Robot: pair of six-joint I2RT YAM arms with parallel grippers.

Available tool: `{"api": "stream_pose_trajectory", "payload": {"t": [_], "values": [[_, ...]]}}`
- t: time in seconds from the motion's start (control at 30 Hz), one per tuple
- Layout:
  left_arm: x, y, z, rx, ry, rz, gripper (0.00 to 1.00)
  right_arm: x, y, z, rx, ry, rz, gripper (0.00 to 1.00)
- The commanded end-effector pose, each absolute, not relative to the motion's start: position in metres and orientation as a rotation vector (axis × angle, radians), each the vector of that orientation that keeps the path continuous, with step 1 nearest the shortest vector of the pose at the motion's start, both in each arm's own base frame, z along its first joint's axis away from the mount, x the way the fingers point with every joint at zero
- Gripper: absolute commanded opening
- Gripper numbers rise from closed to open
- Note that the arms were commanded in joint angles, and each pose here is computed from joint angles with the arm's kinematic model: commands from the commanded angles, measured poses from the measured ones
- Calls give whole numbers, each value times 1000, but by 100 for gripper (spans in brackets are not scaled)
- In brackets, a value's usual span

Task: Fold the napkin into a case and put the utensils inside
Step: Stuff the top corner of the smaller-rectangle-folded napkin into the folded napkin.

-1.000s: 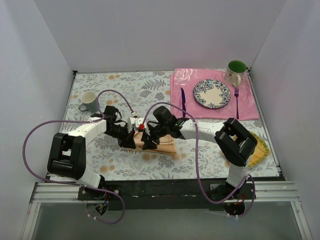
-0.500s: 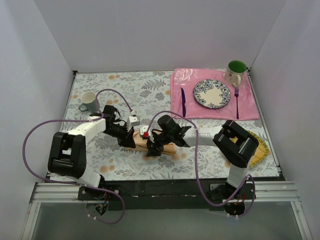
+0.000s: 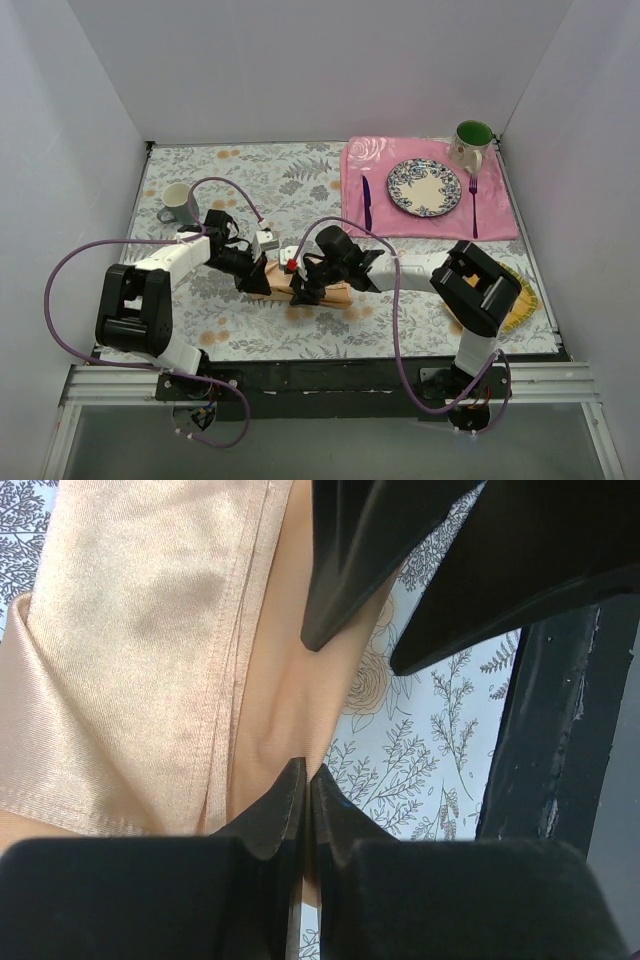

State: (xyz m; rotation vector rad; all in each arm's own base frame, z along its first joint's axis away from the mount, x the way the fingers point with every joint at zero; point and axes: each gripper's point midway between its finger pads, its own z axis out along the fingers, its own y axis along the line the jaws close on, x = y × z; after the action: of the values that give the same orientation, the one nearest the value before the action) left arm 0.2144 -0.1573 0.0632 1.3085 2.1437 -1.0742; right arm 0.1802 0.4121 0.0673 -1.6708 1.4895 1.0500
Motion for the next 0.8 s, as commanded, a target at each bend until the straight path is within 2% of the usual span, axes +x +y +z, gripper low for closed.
{"api": "stream_pose_trajectory", "payload": {"t": [0.0,0.03,0.13,0.17,0.23,0.27,0.3,0.43,0.5,0.77], "values": [[225,-163,77,1312,2062,-1092,0,188,425,80,-1661,1435,1039,47],[225,-164,78,1314,2057,-1094,0,188,426,79,-1659,1441,1042,45],[225,-164,78,1311,2055,-1090,0,190,430,75,-1662,1473,1056,31],[225,-163,78,1308,2057,-1085,0,190,431,75,-1666,1486,1062,22],[226,-163,79,1309,2048,-1074,0,189,432,73,-1660,1516,1080,15],[227,-163,79,1309,2044,-1065,0,189,431,72,-1657,1532,1086,5],[227,-162,79,1298,2053,-1060,6,188,432,74,-1658,1534,1101,1],[234,-159,90,1247,2038,-1023,29,182,429,75,-1648,1584,1173,1],[243,-155,100,1197,2022,-1000,34,180,424,67,-1643,1652,1214,1],[276,-146,135,990,1991,-938,40,195,421,67,-1525,1822,1386,1]]}}
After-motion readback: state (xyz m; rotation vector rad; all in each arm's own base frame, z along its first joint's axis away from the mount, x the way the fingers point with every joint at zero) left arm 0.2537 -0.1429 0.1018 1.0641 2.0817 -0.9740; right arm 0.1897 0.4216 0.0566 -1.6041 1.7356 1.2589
